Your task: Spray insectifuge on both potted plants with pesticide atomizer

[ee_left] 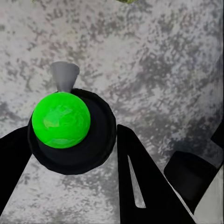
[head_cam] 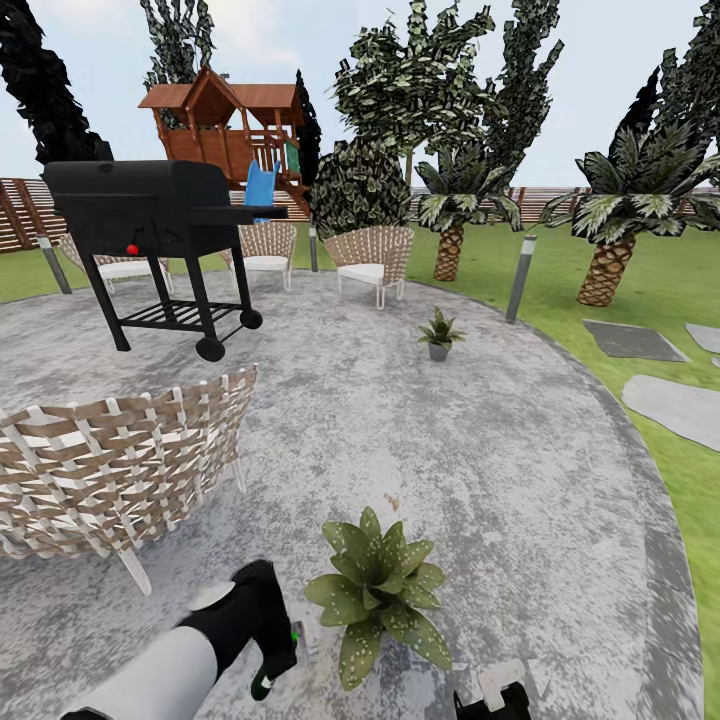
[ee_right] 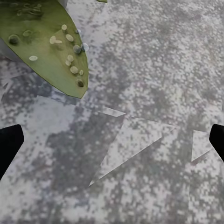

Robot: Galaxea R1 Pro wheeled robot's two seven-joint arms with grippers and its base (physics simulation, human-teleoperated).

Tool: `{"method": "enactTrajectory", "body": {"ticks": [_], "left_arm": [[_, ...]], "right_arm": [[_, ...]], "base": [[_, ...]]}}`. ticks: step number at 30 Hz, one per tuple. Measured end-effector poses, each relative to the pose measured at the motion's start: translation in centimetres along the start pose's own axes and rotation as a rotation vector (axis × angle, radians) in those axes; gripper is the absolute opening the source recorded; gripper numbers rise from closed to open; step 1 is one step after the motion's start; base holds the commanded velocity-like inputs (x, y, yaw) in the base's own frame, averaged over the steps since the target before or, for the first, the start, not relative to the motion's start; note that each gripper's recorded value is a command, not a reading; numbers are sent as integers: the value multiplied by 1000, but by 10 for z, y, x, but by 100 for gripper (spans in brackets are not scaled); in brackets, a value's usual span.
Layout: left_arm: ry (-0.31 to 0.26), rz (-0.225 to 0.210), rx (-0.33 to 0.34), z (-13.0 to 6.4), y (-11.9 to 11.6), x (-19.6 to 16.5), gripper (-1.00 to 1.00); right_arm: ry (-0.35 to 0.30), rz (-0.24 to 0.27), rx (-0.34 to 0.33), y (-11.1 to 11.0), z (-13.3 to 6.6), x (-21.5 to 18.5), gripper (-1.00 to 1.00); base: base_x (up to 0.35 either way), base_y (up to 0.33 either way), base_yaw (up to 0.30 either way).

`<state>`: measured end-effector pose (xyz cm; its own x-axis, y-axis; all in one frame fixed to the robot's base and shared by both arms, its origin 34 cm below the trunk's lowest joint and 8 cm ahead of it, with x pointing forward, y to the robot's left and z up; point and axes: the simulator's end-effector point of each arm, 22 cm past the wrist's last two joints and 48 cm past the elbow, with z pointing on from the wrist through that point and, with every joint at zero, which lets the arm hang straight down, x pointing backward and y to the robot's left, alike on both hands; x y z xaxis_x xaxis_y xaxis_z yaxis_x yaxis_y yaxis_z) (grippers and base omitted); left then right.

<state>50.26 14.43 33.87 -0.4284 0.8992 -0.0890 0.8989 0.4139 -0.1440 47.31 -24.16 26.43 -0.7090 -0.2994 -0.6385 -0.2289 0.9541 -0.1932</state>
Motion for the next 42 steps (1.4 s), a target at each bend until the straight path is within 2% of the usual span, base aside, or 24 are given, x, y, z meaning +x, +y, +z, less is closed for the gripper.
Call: {"method": "enactTrajectory", "body": {"ticks": [3,5,7,10,12,20,23,25,28,42], "left_arm": [[-10,4,-1,-1,-2,-6,-100],[-18,0,-24,-2,5,-8,-100],[-32,-13,-51,-3,12,-10,-100],[-72,-45,-44,-5,11,-18,-100],[-80,-50,-41,-5,11,-19,-100],[-24,-85,-60,-3,30,26,-100],[-33,-79,-61,-3,29,20,-100],[-56,-51,-87,-3,33,12,-100],[-66,-40,-117,-4,39,10,-100],[-55,-48,-143,-11,49,18,-100]], "right_arm": [[0,0,0,0,0,0,100],[0,0,0,0,0,0,100],[0,0,0,0,0,0,100],[0,0,0,0,0,0,100],[0,0,0,0,0,0,100],[0,0,0,0,0,0,100],[0,0,0,0,0,0,100],[0,0,0,0,0,0,100],[0,1,1,0,0,0,100],[-9,3,5,-1,-1,-5,100]], "base": [[0,0,0],[0,0,0],[0,0,0],[0,0,0],[0,0,0],[0,0,0],[0,0,0],[0,0,0],[0,0,0],[0,4,-201]]}}
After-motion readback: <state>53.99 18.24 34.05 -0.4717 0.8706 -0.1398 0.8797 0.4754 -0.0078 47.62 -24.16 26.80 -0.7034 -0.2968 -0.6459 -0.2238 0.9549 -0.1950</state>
